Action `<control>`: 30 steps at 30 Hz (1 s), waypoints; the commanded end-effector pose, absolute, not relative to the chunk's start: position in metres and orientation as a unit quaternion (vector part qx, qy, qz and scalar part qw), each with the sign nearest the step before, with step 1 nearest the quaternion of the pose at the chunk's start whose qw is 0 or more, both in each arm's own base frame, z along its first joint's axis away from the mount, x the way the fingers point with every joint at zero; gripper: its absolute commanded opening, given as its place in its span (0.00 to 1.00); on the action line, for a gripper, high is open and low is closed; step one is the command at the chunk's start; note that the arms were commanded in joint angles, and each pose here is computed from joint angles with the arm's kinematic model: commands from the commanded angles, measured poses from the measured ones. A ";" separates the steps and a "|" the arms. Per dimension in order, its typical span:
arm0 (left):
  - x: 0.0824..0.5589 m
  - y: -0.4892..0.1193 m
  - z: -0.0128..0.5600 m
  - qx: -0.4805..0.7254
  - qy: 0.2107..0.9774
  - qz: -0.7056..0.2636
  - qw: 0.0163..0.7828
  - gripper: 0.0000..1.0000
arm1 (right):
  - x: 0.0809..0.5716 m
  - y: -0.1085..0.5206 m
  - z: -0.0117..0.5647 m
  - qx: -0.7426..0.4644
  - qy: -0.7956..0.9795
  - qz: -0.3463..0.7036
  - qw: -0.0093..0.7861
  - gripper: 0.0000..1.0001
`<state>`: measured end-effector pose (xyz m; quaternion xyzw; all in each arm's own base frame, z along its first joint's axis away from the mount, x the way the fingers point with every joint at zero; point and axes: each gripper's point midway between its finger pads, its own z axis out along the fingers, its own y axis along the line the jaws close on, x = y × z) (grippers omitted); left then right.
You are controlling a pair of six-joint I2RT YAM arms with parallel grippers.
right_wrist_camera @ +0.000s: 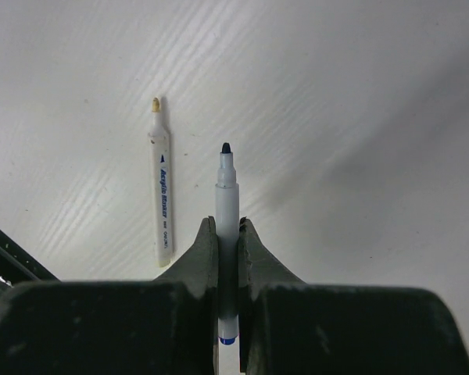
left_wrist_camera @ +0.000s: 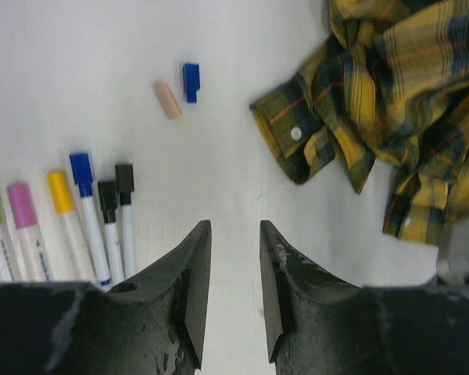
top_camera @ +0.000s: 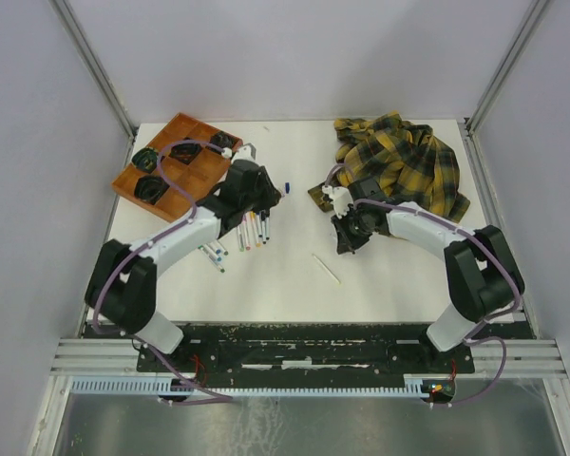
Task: Open the pen caps
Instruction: Place the pen at the center of the board.
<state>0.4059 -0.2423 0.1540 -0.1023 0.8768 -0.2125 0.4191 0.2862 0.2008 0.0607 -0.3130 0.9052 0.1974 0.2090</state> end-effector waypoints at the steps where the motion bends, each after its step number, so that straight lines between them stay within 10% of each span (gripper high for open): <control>1: 0.378 -0.242 0.191 -0.012 0.819 -0.283 0.499 0.38 | 0.296 0.199 0.060 -0.322 0.908 0.175 0.205 0.07; 30: 0.260 -0.201 0.196 0.007 0.716 -0.406 0.568 0.52 | 0.272 0.225 0.015 -0.361 0.913 0.136 0.132 0.26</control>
